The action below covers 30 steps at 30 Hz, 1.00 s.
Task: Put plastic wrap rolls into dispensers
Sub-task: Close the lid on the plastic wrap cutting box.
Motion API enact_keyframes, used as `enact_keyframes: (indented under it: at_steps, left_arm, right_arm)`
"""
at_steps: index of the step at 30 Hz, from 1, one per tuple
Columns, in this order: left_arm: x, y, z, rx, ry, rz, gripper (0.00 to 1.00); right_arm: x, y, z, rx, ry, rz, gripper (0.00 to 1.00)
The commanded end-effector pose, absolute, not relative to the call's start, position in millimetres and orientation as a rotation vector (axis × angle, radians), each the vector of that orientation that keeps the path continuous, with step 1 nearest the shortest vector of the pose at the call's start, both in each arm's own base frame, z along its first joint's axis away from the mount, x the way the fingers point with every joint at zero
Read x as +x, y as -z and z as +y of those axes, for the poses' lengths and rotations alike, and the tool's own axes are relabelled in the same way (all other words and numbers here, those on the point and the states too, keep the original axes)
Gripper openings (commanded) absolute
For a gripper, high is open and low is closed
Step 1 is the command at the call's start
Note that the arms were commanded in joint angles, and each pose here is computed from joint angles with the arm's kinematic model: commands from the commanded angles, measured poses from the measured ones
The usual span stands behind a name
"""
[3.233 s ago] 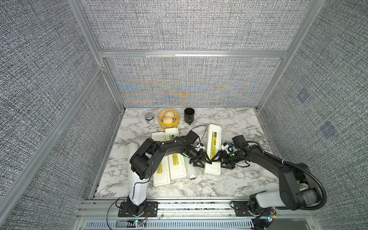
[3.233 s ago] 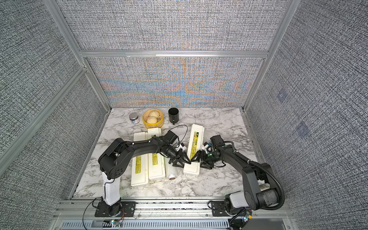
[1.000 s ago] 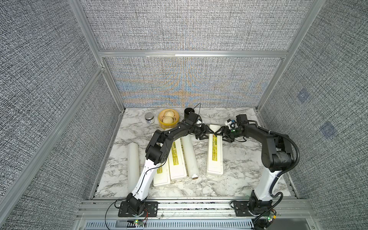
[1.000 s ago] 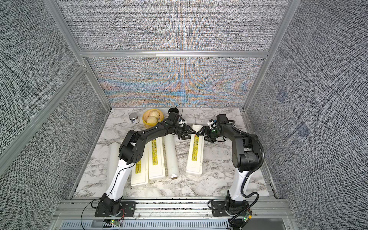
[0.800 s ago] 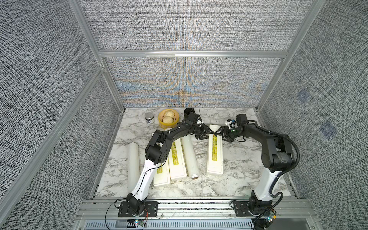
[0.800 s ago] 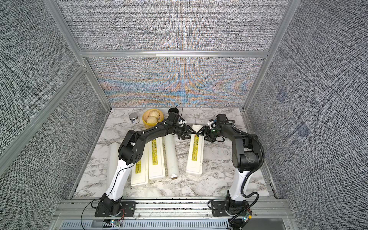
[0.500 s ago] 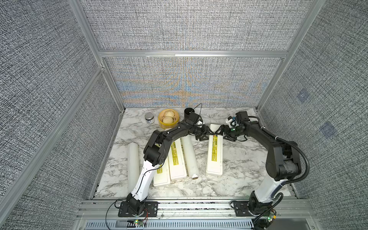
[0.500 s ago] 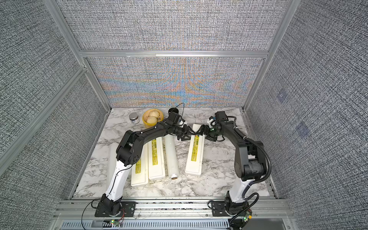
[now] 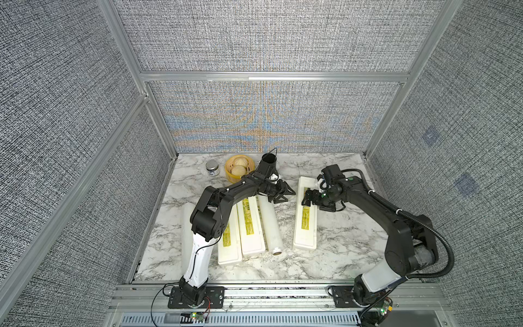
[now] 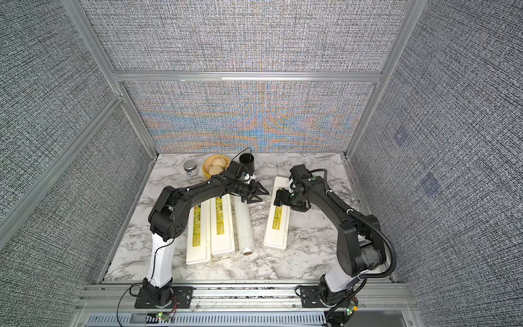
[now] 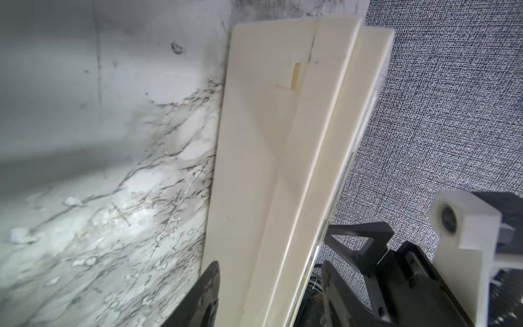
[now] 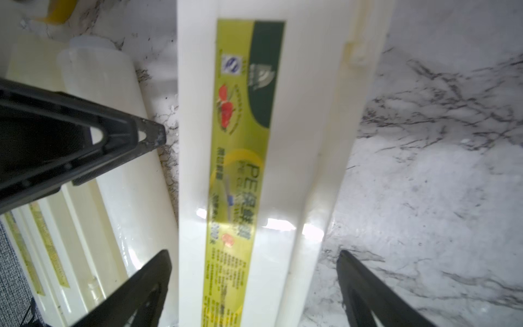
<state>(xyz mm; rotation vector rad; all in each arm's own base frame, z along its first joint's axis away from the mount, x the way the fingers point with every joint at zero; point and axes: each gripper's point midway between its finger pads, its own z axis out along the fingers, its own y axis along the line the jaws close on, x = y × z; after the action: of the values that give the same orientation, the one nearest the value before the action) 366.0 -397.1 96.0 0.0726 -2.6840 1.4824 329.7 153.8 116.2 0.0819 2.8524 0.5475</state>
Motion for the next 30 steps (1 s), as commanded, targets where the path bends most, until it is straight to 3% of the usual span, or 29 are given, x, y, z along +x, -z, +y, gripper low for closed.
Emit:
enact_keyframes:
  at_steps: [1, 12, 18, 25, 30]
  left_arm:
    - [371, -112, -403, -0.011, -1.593, -2.676, 0.58]
    - [384, -110, -438, -0.096, -1.631, -2.637, 0.66]
    - [386, -84, -444, -0.087, -1.551, -2.648, 0.65]
    - [388, -61, -446, -0.035, -1.485, -2.645, 0.60]
    - [385, -46, -446, 0.001, -1.443, -2.635, 0.59]
  right_arm:
    - [335, -115, 149, 0.141, -0.491, 2.852, 0.93]
    - [358, -103, 137, 0.124, -0.449, 2.899, 0.92]
    - [372, -112, 134, 0.135, -0.723, 2.798, 0.90]
    - [396, -87, 146, 0.171, -1.084, 2.709, 0.84]
    - [405, -72, 145, 0.226, -1.204, 2.668, 0.79]
